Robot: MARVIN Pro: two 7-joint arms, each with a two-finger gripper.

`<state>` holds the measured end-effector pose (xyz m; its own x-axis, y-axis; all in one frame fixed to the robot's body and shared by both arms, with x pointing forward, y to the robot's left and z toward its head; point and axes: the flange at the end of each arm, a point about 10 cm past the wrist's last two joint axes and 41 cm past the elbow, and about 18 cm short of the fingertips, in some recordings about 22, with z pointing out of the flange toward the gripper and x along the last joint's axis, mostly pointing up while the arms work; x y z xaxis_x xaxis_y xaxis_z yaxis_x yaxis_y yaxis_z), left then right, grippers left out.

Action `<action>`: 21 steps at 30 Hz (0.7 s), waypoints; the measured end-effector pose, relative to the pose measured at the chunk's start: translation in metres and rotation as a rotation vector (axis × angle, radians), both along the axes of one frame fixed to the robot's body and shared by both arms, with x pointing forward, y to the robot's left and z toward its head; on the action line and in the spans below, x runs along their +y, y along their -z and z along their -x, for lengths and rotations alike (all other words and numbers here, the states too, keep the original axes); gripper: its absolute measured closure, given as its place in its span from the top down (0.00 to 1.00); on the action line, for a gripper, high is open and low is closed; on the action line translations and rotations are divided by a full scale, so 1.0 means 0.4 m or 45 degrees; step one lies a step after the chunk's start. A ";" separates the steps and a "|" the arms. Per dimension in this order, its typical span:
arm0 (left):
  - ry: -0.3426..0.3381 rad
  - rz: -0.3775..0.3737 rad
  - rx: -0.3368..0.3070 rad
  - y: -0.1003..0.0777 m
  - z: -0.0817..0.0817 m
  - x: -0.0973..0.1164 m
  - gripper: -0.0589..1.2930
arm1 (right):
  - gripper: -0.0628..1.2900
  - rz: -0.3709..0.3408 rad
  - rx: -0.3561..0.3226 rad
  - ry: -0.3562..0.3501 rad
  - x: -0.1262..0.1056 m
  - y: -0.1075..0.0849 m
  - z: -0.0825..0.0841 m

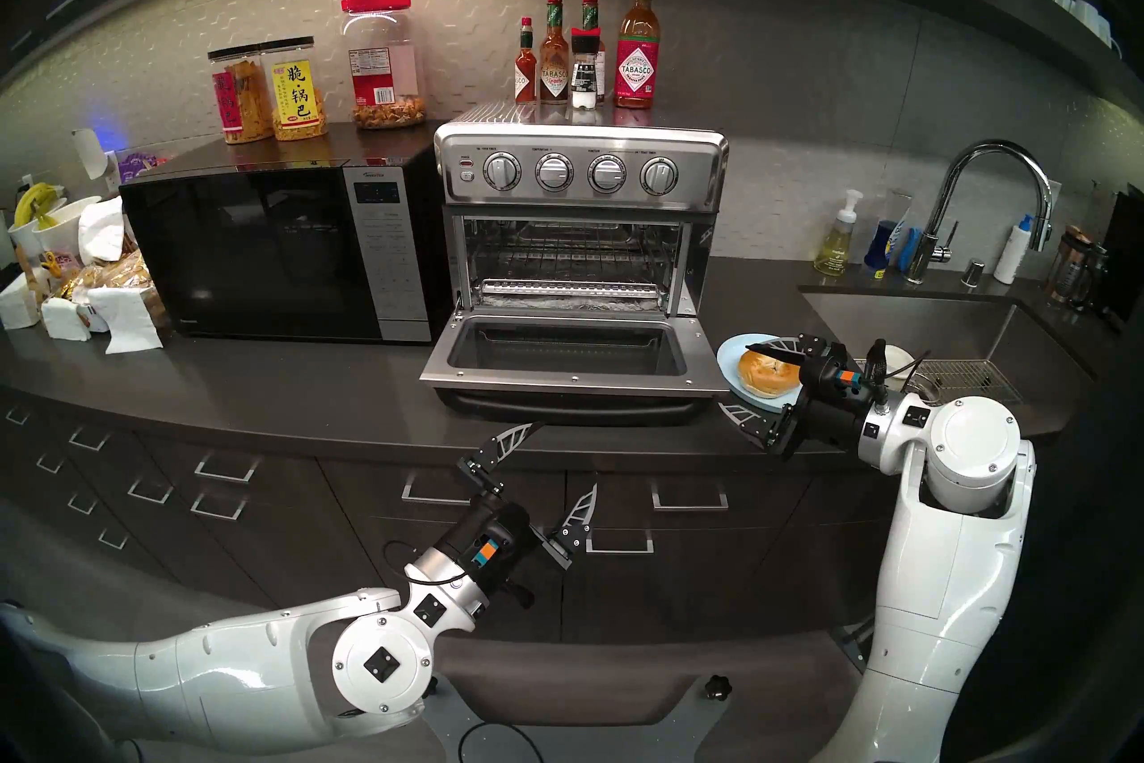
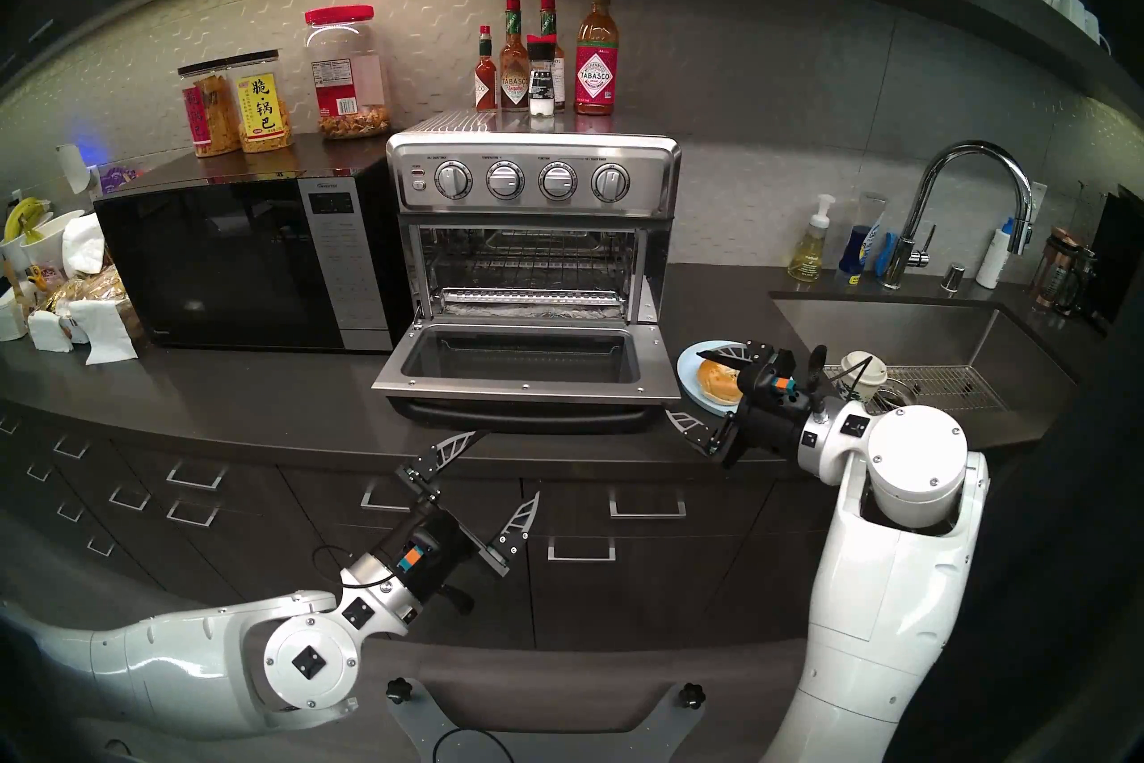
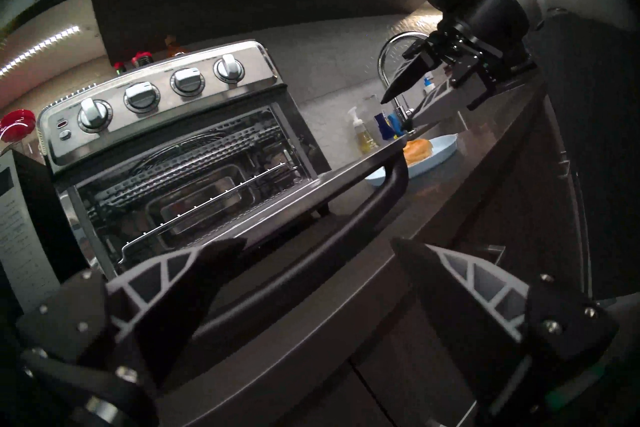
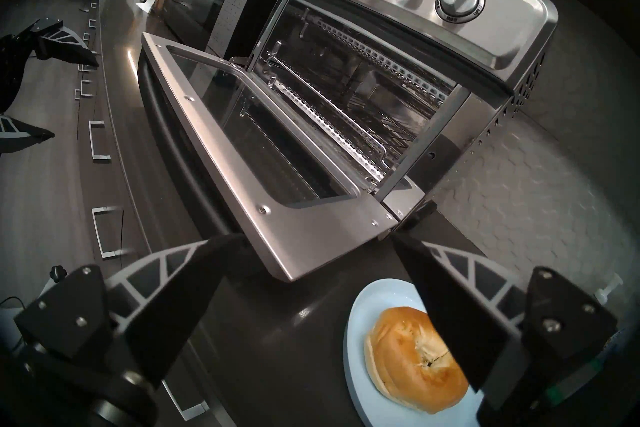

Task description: Open the oven and place the bagel inside on the rack

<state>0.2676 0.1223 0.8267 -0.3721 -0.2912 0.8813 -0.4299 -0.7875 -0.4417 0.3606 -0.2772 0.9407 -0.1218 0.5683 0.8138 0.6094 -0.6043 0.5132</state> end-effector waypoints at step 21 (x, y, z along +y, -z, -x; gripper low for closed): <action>-0.035 0.443 -0.213 0.018 0.002 -0.038 0.93 | 0.95 0.000 0.000 0.000 0.000 0.000 0.000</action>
<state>0.2666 0.1072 0.8196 -0.5155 0.0026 0.8569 -0.3512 -0.9128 -0.2085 0.3605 -0.2771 0.9408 -0.1221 0.5682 0.8138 0.6093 -0.6044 0.5134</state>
